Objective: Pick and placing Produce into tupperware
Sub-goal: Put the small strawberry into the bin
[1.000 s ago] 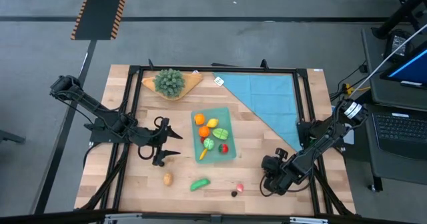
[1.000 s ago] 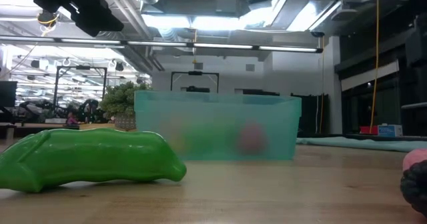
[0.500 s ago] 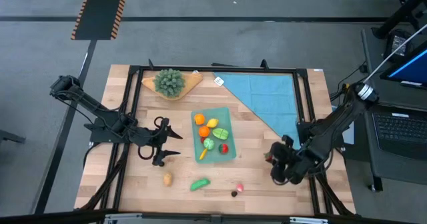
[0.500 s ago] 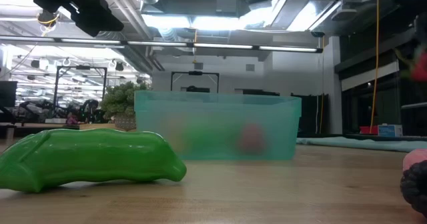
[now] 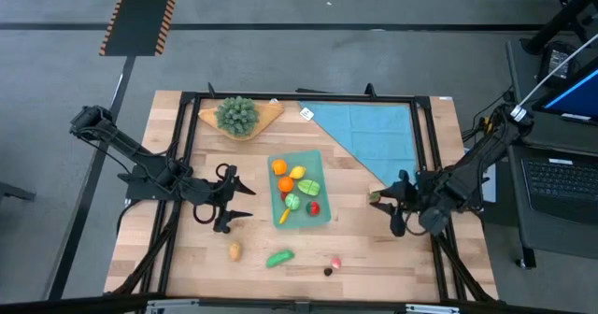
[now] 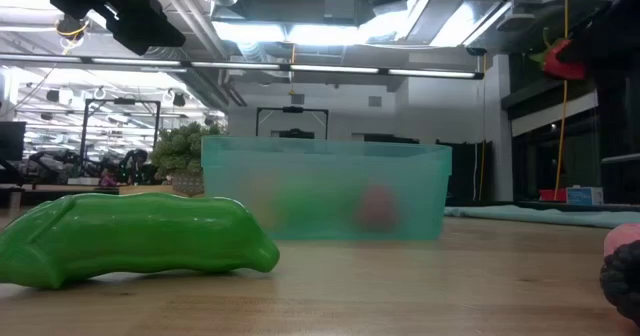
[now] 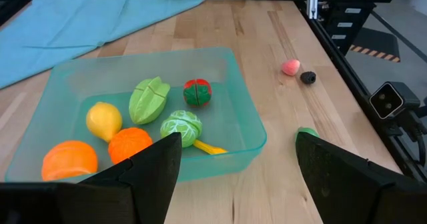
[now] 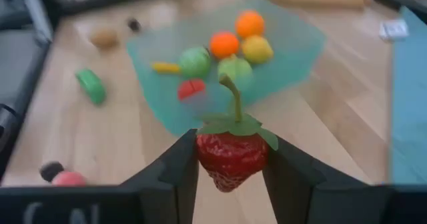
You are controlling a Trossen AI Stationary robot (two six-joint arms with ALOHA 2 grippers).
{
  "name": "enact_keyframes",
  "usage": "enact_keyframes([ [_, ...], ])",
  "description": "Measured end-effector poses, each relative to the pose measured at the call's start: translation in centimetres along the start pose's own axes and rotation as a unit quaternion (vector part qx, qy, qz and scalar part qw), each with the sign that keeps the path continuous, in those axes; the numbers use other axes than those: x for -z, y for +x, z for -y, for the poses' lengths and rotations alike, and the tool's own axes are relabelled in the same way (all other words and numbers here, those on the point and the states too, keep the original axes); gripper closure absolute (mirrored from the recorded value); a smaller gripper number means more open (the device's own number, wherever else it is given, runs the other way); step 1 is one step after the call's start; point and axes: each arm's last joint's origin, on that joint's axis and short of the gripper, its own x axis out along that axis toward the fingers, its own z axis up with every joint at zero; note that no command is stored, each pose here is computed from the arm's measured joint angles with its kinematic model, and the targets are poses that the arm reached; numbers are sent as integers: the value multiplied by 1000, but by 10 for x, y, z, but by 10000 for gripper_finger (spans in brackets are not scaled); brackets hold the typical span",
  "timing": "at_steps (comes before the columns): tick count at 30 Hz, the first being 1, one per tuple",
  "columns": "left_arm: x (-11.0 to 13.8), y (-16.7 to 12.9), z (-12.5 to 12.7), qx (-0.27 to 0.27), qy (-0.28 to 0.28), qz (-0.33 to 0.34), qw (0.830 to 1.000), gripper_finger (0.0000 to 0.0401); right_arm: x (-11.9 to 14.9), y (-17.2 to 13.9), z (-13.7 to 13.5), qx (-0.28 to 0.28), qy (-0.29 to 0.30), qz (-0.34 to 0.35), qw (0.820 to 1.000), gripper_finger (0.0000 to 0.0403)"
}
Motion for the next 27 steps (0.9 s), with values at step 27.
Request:
enact_keyframes([
  [27,3,3,0,9,51,50,997,115,8,32,44,-141,-71,205,966,262],
])
